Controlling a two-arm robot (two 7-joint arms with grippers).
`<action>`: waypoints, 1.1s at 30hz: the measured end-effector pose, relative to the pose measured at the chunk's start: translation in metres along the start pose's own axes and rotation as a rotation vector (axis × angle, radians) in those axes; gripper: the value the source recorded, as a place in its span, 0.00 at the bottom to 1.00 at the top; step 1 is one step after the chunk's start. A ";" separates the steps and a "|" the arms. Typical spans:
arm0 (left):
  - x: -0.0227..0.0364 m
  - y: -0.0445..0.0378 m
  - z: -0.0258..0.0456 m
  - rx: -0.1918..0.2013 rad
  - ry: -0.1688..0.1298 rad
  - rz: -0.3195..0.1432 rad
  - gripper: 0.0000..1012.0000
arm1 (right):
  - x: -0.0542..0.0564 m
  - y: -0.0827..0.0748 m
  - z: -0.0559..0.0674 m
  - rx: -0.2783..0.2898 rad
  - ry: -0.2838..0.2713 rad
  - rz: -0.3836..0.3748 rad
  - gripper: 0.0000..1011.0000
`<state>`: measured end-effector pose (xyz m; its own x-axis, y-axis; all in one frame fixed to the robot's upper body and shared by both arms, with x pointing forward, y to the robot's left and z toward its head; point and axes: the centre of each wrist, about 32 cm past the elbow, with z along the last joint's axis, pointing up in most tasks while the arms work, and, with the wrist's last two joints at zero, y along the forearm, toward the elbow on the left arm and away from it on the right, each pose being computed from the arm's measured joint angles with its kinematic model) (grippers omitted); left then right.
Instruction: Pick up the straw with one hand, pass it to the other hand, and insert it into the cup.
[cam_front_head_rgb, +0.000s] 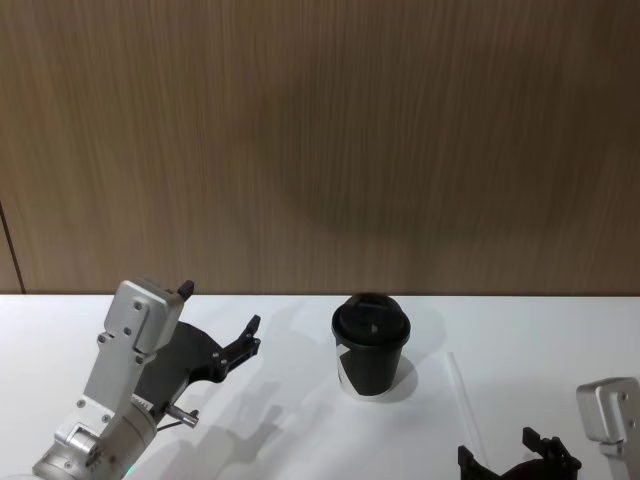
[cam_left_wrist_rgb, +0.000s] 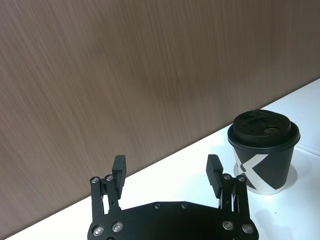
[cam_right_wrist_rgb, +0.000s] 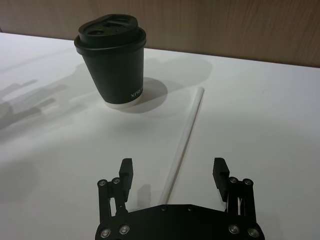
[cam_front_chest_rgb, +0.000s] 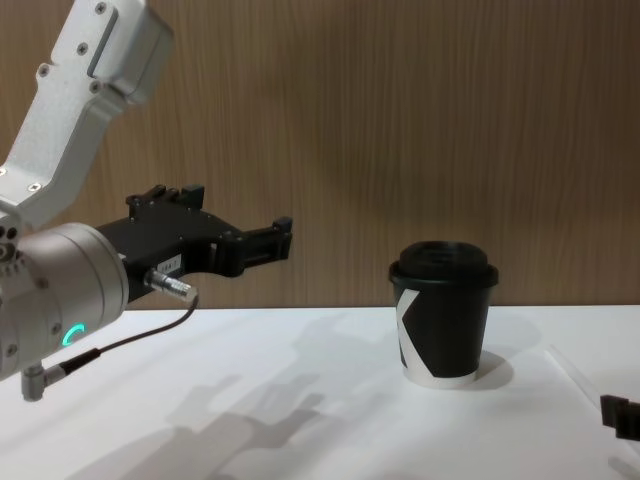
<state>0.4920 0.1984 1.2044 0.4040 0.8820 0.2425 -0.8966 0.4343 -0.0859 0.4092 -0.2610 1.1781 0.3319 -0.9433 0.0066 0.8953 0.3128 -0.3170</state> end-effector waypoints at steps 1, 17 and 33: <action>0.0000 0.0000 0.0000 0.000 0.000 0.000 0.99 | 0.000 0.000 0.000 -0.003 0.000 0.001 0.99; 0.0000 0.0000 0.0000 0.000 0.000 0.000 0.99 | 0.005 0.001 -0.001 -0.037 -0.026 0.005 0.99; 0.0000 0.0000 0.0000 0.000 0.000 0.000 0.99 | 0.004 0.009 -0.002 -0.056 -0.024 0.023 0.99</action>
<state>0.4920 0.1984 1.2044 0.4040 0.8820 0.2425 -0.8966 0.4343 -0.0859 0.4184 -0.2625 1.1735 0.3597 -0.9328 0.0207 0.8696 0.3272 -0.3697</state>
